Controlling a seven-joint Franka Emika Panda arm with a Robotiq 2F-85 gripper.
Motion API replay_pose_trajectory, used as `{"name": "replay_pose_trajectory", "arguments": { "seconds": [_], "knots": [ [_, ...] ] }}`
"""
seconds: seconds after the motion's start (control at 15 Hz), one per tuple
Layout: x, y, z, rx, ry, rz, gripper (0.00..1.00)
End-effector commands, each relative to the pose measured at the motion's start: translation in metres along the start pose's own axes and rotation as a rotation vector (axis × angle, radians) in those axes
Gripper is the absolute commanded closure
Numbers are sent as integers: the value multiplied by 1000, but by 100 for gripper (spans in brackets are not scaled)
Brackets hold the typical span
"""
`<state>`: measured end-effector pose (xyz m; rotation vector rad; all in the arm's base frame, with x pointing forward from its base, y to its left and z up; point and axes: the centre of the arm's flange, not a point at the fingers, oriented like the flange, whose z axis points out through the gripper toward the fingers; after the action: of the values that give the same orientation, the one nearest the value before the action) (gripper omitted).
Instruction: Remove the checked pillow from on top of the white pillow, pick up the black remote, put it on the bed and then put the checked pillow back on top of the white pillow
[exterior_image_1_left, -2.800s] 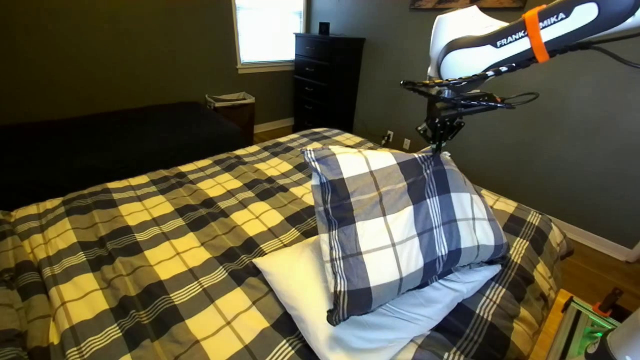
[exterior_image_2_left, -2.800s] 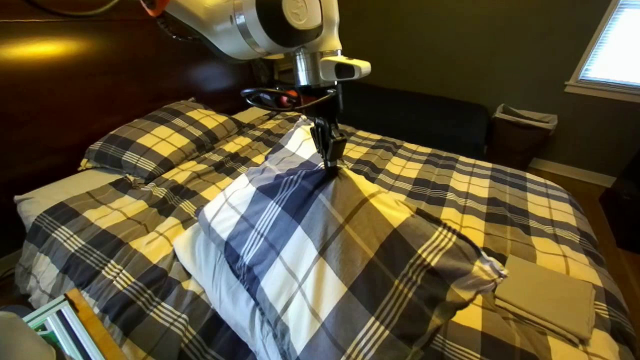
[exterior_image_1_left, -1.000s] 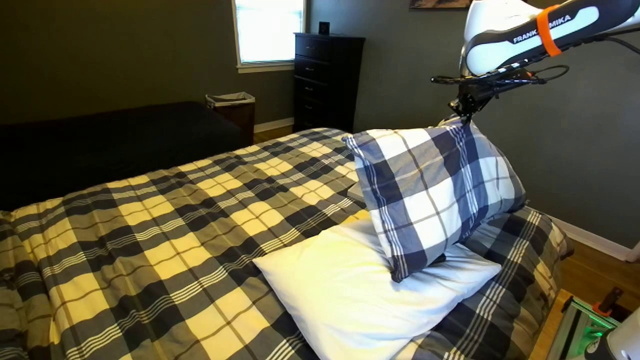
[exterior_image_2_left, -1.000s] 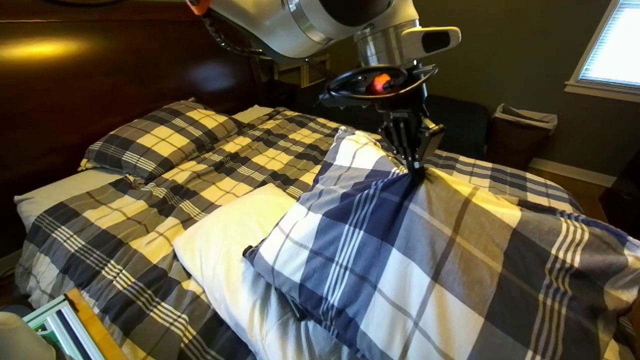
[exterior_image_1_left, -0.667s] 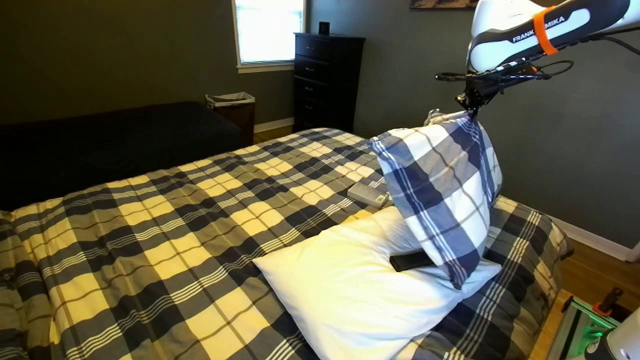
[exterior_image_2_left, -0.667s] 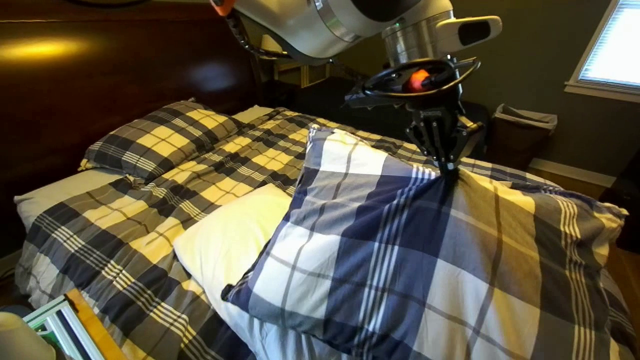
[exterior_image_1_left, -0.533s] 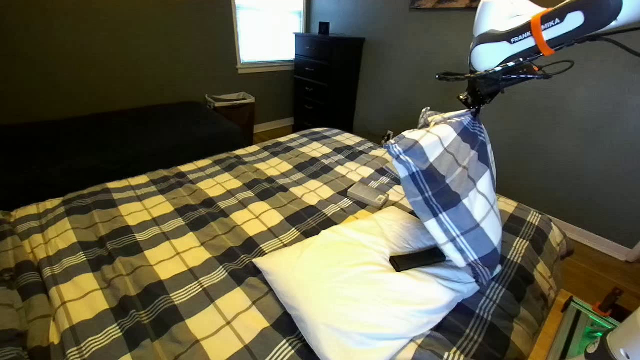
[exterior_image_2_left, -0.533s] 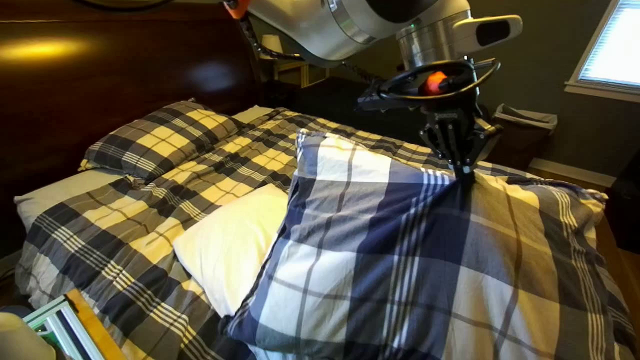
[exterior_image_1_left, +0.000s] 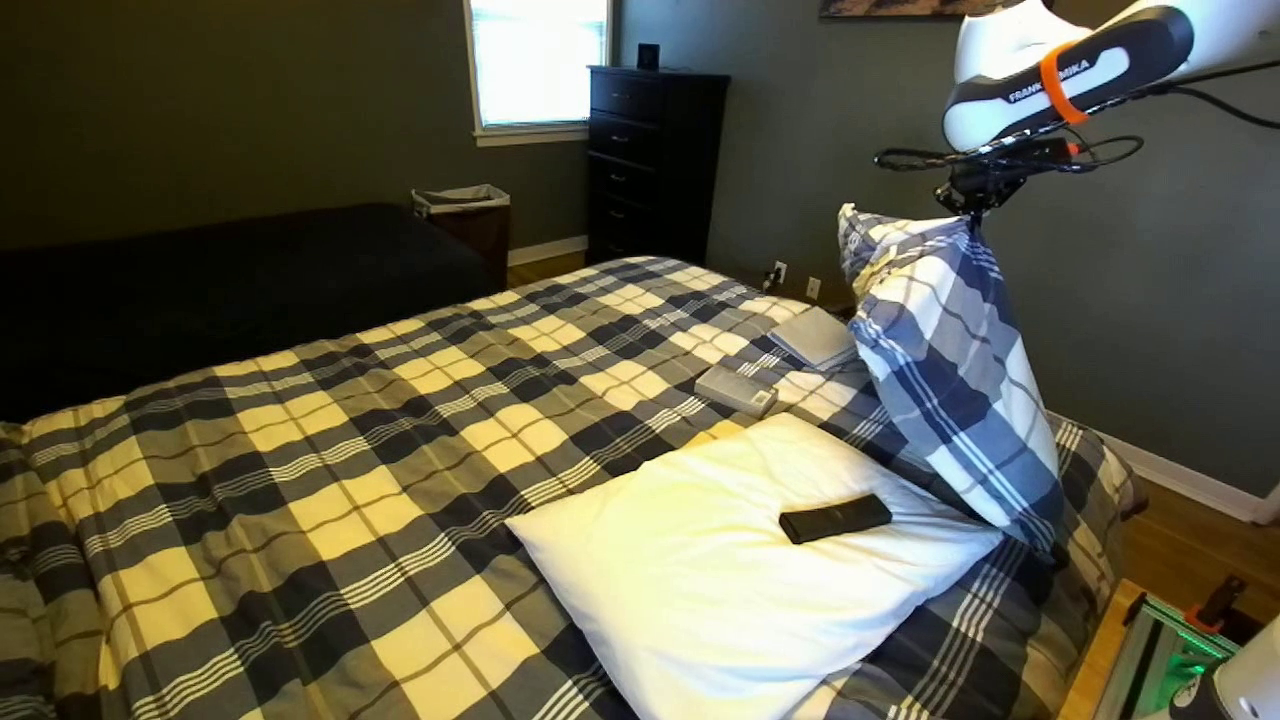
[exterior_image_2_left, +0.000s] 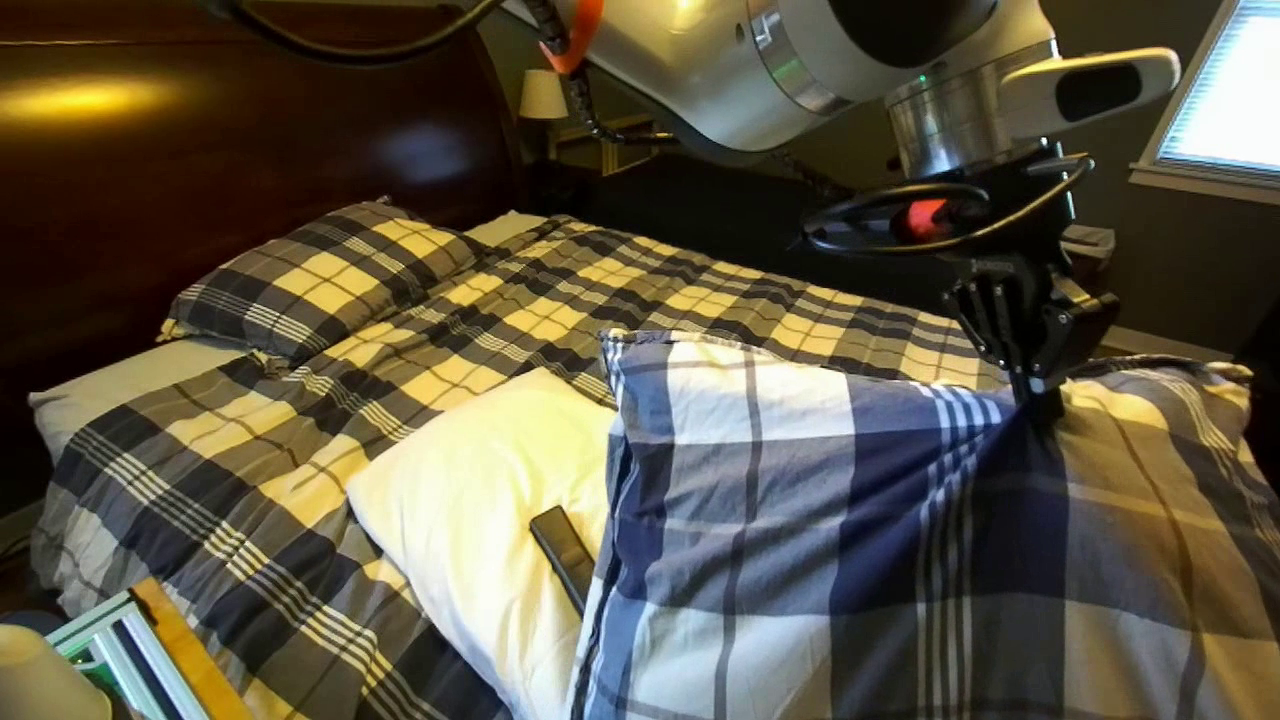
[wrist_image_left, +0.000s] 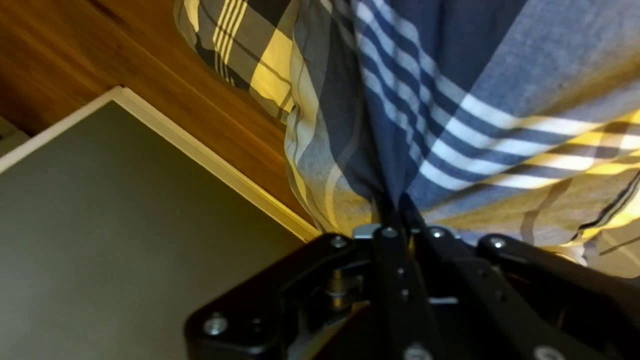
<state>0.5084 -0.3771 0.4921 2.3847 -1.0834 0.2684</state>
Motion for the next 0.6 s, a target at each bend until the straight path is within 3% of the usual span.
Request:
{"name": "replay_pose_trajectory", "arguments": {
  "seconds": [0.0,0.27,0.53],
  "knots": [
    [28,23,-1,-58,21,126,99],
    [46,44,15,-78,81,187,99],
    [62,56,27,-63,158,160,99]
  ]
}}
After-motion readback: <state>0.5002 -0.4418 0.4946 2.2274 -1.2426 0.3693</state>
